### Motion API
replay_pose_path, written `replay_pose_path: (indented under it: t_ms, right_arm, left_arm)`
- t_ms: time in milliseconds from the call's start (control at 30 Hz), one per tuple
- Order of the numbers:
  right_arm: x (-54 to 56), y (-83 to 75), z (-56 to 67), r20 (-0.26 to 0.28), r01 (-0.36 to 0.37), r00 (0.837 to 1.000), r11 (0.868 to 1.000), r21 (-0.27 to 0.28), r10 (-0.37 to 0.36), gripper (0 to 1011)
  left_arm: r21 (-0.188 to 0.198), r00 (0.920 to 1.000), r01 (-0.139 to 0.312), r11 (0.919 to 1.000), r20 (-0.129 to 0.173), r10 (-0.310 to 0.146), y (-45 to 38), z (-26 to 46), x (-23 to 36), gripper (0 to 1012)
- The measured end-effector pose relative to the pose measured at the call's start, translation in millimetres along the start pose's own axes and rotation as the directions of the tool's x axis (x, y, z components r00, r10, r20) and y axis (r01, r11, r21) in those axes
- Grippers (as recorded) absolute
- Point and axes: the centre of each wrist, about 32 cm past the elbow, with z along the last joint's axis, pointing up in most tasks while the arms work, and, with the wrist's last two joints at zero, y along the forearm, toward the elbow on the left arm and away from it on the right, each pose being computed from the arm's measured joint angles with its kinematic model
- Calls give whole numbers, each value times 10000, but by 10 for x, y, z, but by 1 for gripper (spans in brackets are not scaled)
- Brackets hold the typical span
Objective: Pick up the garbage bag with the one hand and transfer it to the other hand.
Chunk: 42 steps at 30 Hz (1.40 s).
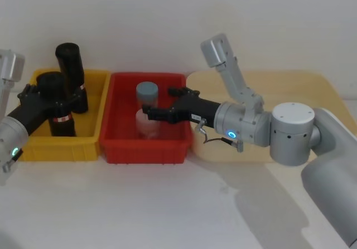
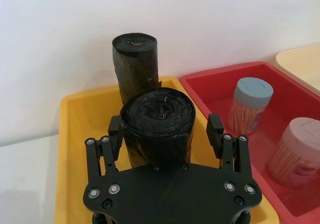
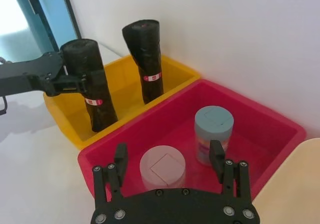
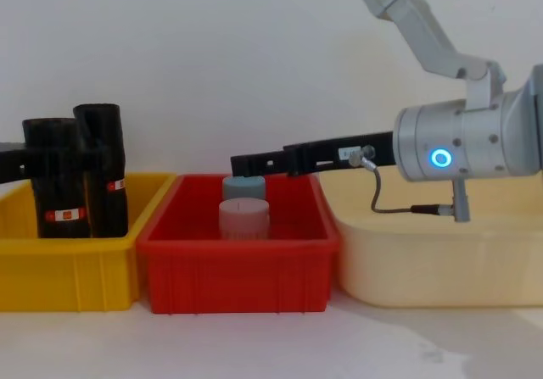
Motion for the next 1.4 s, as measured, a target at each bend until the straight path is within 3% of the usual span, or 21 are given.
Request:
replay_pose_path:
  t_ms: [1400]
  right_arm:
    - [41, 319, -181, 276, -518, 9981, 9952, -835, 542, 1000]
  left_arm:
    - [-3, 10000, -41, 10000, -33, 41, -28, -3, -2, 1001]
